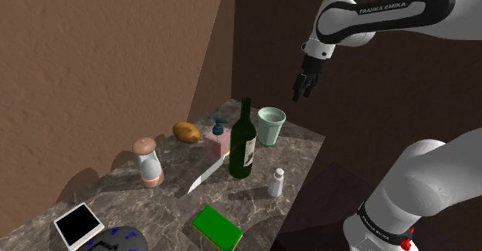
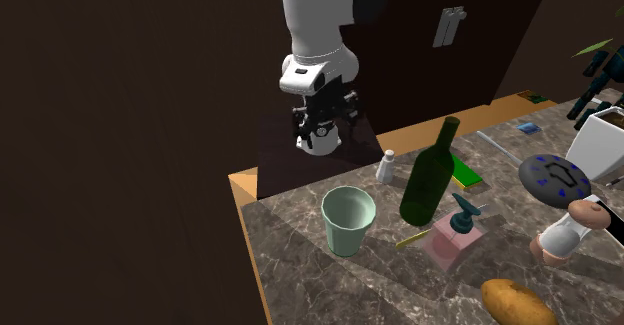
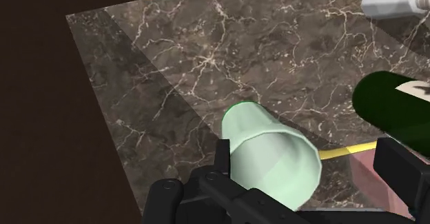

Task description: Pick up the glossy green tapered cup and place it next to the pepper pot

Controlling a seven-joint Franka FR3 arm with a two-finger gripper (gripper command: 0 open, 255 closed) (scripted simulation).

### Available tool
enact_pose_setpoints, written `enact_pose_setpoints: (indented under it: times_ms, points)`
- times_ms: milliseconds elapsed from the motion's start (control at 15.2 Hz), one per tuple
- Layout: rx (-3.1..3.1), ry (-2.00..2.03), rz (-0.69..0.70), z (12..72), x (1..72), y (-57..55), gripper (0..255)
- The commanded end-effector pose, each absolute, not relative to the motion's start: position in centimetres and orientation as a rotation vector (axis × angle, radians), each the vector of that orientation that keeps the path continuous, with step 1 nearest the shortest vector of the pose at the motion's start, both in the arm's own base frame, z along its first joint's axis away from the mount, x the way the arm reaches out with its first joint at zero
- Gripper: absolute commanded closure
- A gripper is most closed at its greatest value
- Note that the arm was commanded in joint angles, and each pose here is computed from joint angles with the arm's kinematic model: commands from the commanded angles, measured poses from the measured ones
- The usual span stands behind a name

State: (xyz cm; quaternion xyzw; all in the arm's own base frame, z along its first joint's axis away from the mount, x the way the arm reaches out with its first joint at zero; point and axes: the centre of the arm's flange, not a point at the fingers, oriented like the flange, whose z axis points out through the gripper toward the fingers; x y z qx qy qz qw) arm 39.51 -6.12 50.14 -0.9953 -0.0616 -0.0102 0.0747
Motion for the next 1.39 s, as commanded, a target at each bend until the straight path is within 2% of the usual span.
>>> enact_pose_setpoints:
  times_ms: [0,594,1320]
  points:
    - [-2.967,-0.184,-0.030,48.2,41.5,-7.1,0]
    - [-2.879,-0.182,-0.019,39.4,49.7,-10.7,0]
    - [-2.878,-0.182,-0.019,35.4,49.9,-9.7,0]
